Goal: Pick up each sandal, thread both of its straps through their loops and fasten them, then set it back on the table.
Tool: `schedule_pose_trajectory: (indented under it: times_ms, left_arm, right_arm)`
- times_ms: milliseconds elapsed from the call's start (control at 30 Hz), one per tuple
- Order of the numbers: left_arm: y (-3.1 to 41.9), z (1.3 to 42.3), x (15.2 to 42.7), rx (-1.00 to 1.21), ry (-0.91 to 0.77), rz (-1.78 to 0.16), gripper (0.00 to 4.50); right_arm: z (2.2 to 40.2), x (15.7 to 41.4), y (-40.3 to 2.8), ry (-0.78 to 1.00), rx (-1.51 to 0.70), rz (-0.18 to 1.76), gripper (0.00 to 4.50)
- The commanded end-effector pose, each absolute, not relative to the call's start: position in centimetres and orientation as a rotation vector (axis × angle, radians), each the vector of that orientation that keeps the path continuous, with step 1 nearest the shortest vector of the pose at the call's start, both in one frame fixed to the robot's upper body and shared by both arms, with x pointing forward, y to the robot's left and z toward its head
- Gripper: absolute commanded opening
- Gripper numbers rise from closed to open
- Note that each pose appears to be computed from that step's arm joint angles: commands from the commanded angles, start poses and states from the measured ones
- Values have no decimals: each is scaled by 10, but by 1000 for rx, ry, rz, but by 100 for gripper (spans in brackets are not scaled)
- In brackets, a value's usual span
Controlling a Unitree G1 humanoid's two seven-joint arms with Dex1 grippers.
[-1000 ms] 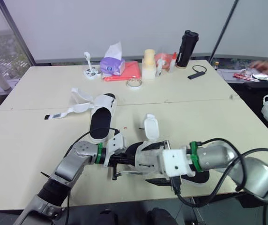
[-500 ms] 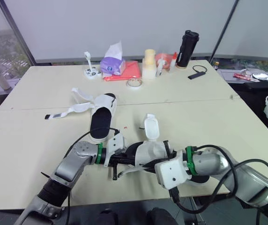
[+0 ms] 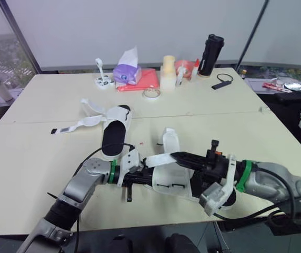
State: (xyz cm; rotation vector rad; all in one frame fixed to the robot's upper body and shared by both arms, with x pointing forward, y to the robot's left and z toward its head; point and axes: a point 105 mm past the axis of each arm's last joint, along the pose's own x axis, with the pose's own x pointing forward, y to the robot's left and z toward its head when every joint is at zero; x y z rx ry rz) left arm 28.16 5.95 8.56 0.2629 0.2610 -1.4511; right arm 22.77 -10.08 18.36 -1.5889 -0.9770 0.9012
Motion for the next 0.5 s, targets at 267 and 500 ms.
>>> schedule_pose_trajectory:
  times_ms: [267,500]
  left_arm:
    - [57,78,279,265,302,-1465,0]
    - [55,79,279,251,298,-1464,0]
  right_arm:
    - [178,202,-114,-1177,-1564,909,7]
    - [156,206,-132,-1032,-1618,954,291]
